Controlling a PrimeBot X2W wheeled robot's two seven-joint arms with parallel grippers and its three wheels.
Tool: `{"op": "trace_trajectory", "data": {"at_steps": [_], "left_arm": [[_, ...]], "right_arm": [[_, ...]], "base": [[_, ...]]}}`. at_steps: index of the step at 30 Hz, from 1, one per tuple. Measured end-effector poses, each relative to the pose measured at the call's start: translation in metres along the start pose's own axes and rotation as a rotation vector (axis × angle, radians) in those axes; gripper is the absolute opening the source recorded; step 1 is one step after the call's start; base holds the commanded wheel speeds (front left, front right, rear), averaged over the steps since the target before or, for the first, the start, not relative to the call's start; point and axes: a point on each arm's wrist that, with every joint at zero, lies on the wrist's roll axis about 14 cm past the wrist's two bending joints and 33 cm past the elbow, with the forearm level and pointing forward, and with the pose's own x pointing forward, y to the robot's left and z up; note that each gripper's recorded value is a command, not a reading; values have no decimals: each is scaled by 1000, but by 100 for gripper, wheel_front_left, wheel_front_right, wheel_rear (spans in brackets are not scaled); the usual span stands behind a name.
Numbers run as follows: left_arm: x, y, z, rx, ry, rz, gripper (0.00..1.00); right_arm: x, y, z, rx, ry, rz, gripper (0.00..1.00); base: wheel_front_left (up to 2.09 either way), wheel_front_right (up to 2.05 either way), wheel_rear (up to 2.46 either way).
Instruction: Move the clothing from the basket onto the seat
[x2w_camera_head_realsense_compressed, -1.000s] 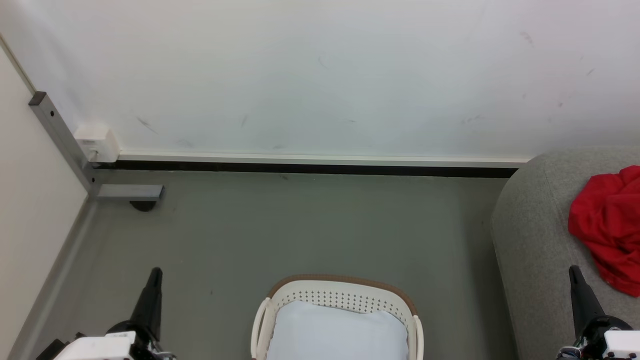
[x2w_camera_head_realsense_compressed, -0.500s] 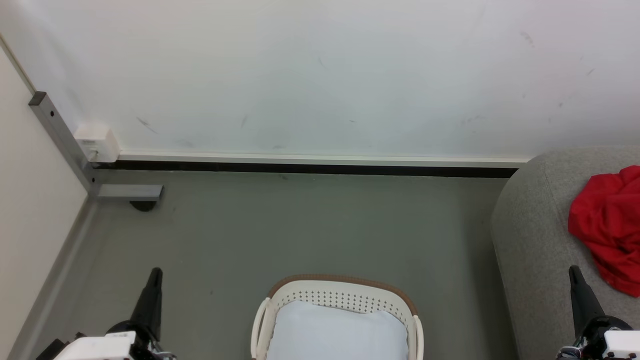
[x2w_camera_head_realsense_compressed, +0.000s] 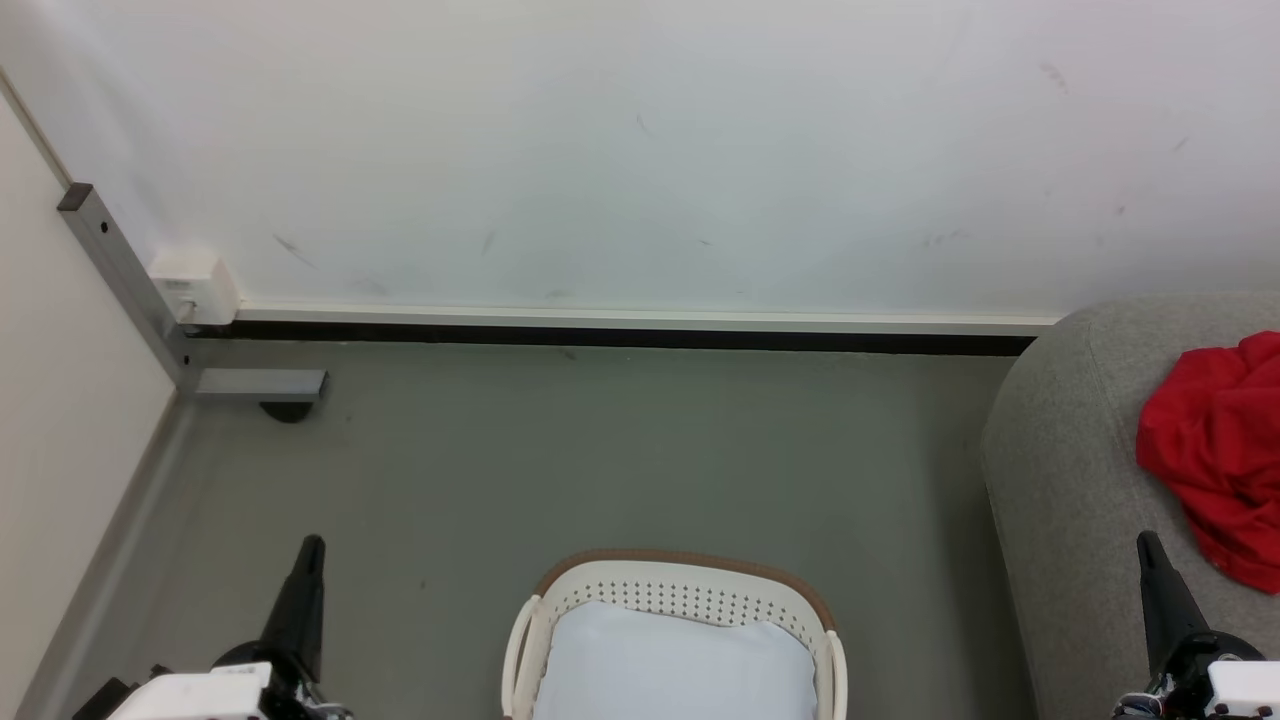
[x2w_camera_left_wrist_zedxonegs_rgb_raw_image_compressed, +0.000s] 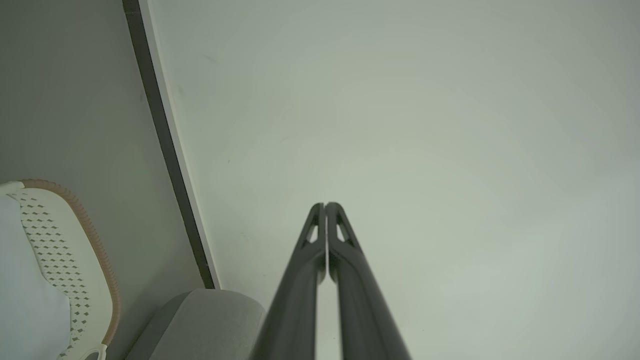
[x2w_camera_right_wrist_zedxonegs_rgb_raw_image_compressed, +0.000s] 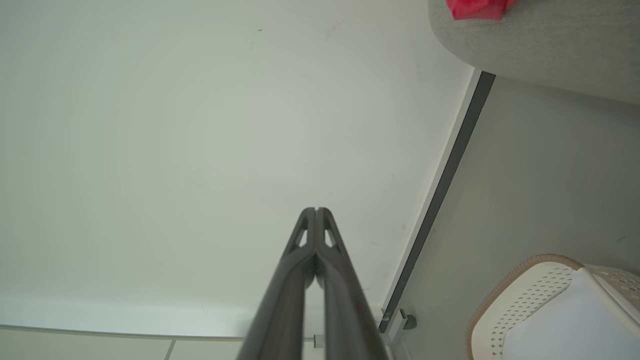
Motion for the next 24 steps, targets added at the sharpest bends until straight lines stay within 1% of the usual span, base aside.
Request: {"op": "trace_trajectory", "data": {"at_steps": [24], "left_arm": [[0,0,0,0,0,0,0]], "right_arm": [[0,0,0,0,-1,0,0]], "base": [[0,0,0]]}}
